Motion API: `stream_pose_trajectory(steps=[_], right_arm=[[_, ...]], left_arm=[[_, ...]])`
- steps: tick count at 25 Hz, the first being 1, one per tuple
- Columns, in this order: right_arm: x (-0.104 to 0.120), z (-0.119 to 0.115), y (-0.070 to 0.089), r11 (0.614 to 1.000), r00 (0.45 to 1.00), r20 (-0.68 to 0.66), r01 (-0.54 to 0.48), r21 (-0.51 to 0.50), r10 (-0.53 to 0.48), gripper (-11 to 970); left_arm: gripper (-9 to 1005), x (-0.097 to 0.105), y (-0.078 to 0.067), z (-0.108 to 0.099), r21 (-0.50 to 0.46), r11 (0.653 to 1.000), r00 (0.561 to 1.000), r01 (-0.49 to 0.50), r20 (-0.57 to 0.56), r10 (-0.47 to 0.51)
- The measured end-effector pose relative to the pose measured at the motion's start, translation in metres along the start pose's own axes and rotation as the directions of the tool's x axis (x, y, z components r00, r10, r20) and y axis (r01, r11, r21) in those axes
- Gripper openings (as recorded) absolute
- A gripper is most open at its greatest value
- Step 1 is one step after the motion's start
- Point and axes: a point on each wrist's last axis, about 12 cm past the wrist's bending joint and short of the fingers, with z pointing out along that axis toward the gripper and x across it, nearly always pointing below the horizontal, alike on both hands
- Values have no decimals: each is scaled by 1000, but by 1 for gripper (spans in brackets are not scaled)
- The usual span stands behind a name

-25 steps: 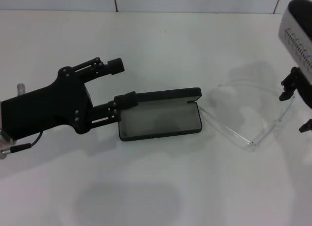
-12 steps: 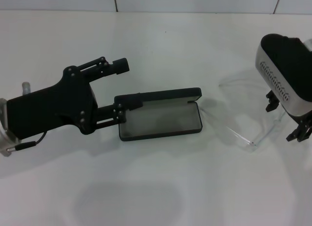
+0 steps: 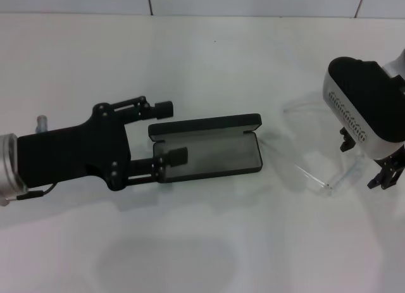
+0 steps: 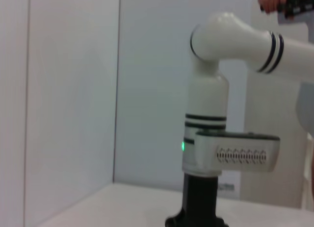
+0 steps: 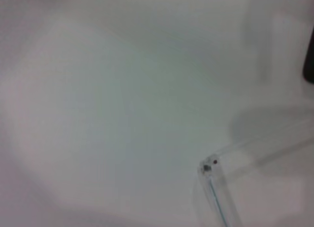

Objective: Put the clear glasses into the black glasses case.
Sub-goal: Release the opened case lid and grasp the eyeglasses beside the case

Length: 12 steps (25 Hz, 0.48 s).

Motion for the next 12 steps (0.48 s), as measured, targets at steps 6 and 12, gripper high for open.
stream_pose_trajectory(steps=[6,12], right_arm=[[1,2,1,1000,1000,-7,-4,-14,3,748],[-2,2,0,1000,1000,-17,12,-16,-13,738]], left_arm=[[668,-3,1,2,21,1000,998,15,-61,-13],[661,-2,0,1,16,1000,998,21,-58,-20]])
